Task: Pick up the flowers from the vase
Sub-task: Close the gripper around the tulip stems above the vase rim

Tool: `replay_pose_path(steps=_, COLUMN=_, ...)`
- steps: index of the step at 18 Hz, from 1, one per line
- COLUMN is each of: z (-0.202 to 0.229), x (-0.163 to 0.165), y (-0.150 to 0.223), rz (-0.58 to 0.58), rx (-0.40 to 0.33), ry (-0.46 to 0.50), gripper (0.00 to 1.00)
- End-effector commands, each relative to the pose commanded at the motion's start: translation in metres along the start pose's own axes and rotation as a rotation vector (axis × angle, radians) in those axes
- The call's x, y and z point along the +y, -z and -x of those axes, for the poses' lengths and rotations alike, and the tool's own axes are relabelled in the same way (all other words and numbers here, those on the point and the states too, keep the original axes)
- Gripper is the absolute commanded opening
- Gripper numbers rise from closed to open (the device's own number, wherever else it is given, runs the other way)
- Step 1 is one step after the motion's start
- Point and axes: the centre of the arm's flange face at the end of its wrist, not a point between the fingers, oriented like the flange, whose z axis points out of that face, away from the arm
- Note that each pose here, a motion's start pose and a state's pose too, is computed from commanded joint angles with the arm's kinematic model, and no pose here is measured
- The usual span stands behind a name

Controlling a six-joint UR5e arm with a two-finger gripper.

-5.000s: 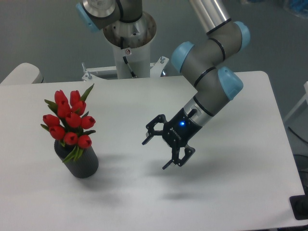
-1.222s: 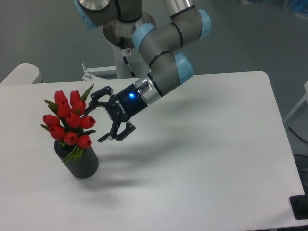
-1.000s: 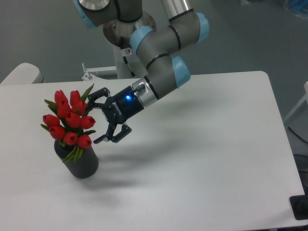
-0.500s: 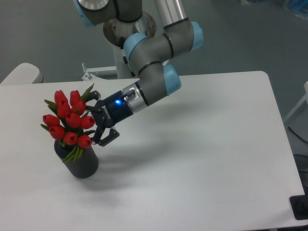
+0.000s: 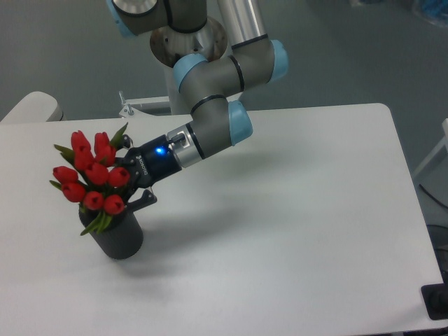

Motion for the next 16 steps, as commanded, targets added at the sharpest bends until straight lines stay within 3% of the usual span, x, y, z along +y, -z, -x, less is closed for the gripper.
replay_pose_path(steps=3, z=0.003, x=-0.005, y=0.003, rz=0.000, rx=-0.006, ry=-0.011, gripper=0.02)
replay_pose_path(steps=11, z=0.010, x=-0.034, y=0.017, rz=-0.124, rx=-0.026, ry=0.000, gripper=0.02)
replay_pose_path(steps=16, z=0.016, x=-0.075, y=0.028, rz=-0.186, rx=-0.025, ry=0.034, gripper=0.02)
